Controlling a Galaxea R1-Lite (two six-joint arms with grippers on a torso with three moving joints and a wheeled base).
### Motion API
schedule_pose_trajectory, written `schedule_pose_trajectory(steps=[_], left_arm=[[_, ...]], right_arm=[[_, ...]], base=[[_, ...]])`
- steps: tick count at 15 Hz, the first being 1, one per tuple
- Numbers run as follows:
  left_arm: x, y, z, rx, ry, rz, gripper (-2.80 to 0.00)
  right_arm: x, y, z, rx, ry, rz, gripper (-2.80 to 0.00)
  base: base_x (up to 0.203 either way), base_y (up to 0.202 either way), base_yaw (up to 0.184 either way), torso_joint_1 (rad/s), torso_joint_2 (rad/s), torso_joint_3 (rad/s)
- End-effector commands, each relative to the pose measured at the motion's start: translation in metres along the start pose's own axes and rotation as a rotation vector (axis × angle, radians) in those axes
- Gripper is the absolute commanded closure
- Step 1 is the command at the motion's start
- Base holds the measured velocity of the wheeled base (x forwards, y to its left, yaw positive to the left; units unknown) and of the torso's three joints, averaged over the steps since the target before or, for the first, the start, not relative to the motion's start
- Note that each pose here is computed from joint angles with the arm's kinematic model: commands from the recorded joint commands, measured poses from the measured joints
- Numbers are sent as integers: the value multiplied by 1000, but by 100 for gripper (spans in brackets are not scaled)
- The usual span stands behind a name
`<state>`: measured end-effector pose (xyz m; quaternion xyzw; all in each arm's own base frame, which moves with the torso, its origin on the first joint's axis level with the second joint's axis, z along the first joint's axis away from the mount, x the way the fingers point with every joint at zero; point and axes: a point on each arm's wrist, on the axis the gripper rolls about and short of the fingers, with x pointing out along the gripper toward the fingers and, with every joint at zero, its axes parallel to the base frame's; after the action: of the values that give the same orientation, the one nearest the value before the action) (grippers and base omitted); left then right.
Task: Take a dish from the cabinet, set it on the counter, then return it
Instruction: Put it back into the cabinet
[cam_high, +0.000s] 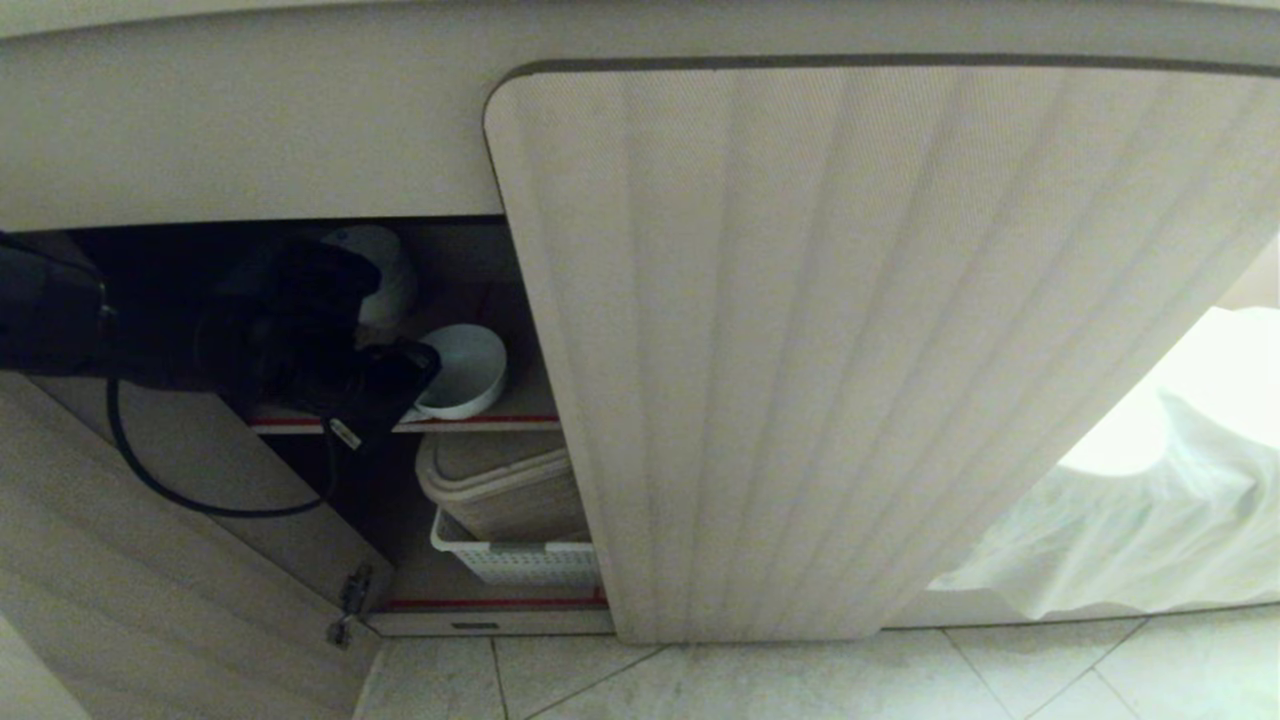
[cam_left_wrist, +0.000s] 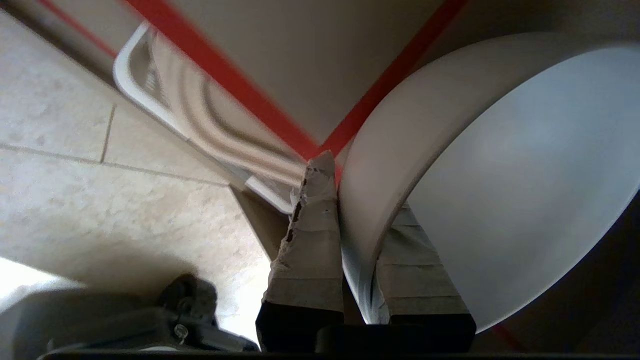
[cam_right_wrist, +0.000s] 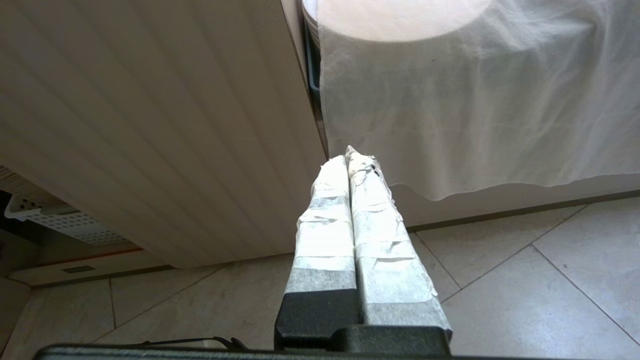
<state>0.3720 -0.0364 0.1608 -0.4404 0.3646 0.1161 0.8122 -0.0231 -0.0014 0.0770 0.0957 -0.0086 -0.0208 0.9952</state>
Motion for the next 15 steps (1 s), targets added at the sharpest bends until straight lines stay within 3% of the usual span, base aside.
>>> schedule_pose_trajectory(steps=[1, 6, 15], left_arm=[[4, -3, 2, -5, -6, -4, 0], [9, -11, -1, -18, -1, -19, 0], [23, -8, 1, -44, -32, -5, 0]], right_arm=[[0, 0, 0, 0, 1, 0, 0], [0, 0, 0, 0, 1, 0, 0], [0, 0, 0, 0, 1, 1, 0]], base=[[0, 0, 0, 0, 0, 0], [0, 0, 0, 0, 0, 0], [0, 0, 0, 0, 0, 0]])
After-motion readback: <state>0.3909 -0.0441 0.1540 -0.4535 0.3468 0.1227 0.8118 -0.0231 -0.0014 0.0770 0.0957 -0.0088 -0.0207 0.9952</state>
